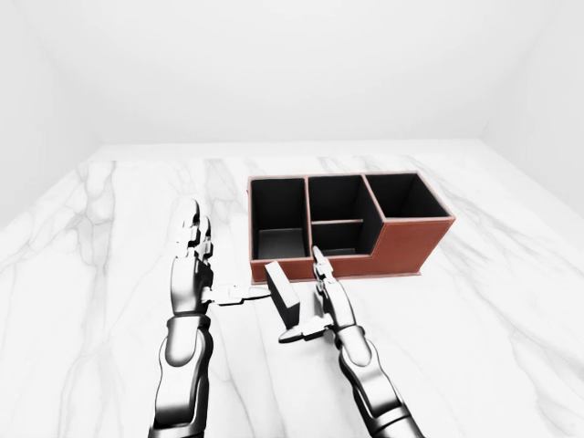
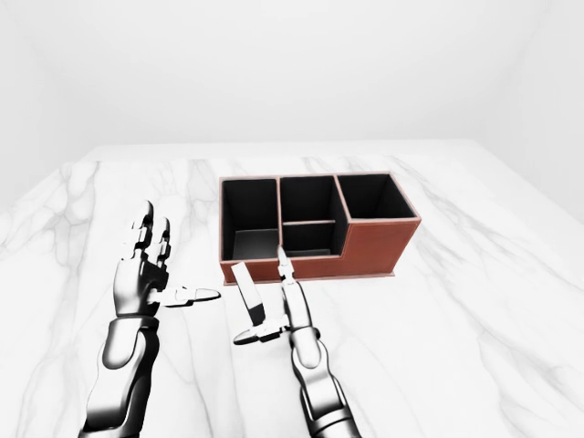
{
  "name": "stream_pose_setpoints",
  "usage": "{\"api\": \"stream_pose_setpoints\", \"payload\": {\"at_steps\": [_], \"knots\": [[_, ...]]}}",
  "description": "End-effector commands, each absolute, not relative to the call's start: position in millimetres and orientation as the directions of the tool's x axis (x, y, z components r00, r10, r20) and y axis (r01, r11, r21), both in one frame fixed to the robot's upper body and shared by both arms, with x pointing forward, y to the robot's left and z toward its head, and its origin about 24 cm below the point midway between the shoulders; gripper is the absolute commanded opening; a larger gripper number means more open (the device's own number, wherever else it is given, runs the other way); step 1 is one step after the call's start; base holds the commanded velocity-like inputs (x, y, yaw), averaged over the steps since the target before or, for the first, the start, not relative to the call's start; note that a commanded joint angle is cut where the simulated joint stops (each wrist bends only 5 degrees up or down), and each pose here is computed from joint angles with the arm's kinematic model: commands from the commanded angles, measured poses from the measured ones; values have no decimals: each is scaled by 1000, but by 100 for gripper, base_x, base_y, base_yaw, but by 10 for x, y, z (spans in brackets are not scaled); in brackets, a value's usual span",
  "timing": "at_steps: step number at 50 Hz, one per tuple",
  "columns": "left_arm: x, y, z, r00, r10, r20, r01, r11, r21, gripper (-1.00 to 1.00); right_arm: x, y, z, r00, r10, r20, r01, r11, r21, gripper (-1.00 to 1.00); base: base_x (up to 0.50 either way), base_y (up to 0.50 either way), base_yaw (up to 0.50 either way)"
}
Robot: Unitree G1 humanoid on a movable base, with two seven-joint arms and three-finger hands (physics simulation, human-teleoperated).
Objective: Pick up the book and place it in the right compartment of the caddy.
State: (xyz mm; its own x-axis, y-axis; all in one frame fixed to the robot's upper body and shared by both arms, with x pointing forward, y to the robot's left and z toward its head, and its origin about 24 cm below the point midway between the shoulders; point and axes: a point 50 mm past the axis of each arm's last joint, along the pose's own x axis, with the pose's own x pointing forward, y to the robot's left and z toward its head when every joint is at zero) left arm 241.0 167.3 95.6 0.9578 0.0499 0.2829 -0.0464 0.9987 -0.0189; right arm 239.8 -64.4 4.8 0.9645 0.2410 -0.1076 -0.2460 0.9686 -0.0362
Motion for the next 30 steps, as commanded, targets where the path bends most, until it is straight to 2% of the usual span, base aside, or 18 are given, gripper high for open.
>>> {"api": "stream_pose_setpoints", "payload": {"at_steps": [1,17,30], "knots": [[2407,1672,962,957,40,286,-30,999,-36,100,2409,-546,44,960,258,-112,-264,964,-43,100,0,0,0],[2404,1670,967,957,38,288,-30,999,-35,100,2409,-389,71,956,276,-103,-282,958,-53,100,0,0,0],[2401,1668,946,959,34,280,-26,999,-35,100,2455,-340,-85,943,281,-179,-295,954,-55,100,0,0,0]]}}
